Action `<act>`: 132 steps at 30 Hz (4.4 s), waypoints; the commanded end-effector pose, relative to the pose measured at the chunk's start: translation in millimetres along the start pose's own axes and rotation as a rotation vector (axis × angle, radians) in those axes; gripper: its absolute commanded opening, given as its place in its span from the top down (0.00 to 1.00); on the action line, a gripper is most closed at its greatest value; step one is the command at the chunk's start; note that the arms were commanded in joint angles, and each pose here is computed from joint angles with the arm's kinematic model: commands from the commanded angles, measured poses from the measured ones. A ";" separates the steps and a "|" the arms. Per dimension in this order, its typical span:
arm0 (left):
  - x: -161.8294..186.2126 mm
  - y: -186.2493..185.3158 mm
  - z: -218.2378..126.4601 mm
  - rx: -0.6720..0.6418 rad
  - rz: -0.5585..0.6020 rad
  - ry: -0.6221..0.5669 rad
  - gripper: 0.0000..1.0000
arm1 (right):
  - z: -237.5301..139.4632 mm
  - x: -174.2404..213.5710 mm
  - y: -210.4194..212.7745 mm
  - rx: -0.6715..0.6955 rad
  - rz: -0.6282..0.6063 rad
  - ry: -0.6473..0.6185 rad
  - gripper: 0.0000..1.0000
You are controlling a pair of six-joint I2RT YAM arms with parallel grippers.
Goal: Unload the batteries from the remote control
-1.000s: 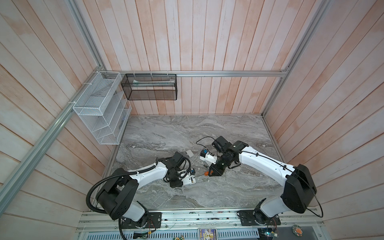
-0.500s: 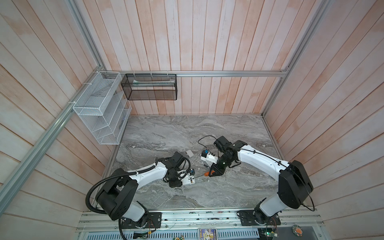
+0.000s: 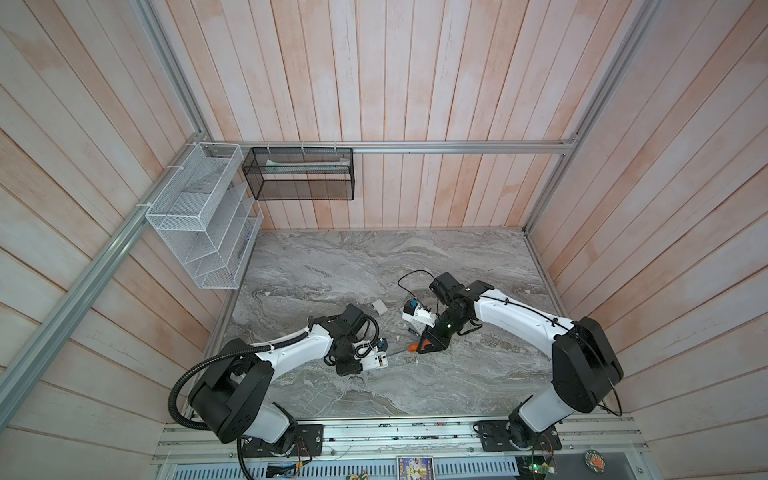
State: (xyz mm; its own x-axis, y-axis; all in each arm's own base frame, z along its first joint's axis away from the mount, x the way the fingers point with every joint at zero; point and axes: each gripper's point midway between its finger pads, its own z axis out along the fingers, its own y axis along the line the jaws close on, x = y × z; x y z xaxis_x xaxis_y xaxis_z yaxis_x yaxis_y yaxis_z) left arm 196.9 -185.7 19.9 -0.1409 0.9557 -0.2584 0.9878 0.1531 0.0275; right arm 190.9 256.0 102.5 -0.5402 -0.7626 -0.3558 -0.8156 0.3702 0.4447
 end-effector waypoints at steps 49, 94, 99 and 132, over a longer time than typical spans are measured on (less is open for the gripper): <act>-11.7 -4.3 4.1 0.029 0.028 -0.056 0.65 | 44.0 48.4 -49.3 0.171 -0.135 0.175 1.00; -21.7 28.8 -10.3 -0.162 -0.013 -0.045 0.67 | -9.3 -21.8 -57.5 0.182 0.139 -0.065 1.00; -23.1 27.2 -13.2 -0.164 -0.025 -0.064 0.67 | -34.8 -47.8 -49.5 0.209 0.129 -0.214 1.00; -79.1 50.0 -89.7 -0.241 -0.196 -0.412 0.00 | -77.2 -57.4 -46.8 0.167 0.300 -0.597 1.00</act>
State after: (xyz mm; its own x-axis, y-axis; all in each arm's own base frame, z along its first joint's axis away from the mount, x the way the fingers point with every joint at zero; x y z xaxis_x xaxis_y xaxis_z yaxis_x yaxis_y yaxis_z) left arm 228.6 -210.8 73.7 -0.2431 0.8493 -0.4685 0.9322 0.3380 0.1291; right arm 270.6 239.0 150.1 -0.7599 -0.2474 -0.6011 -0.5905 0.6493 0.4793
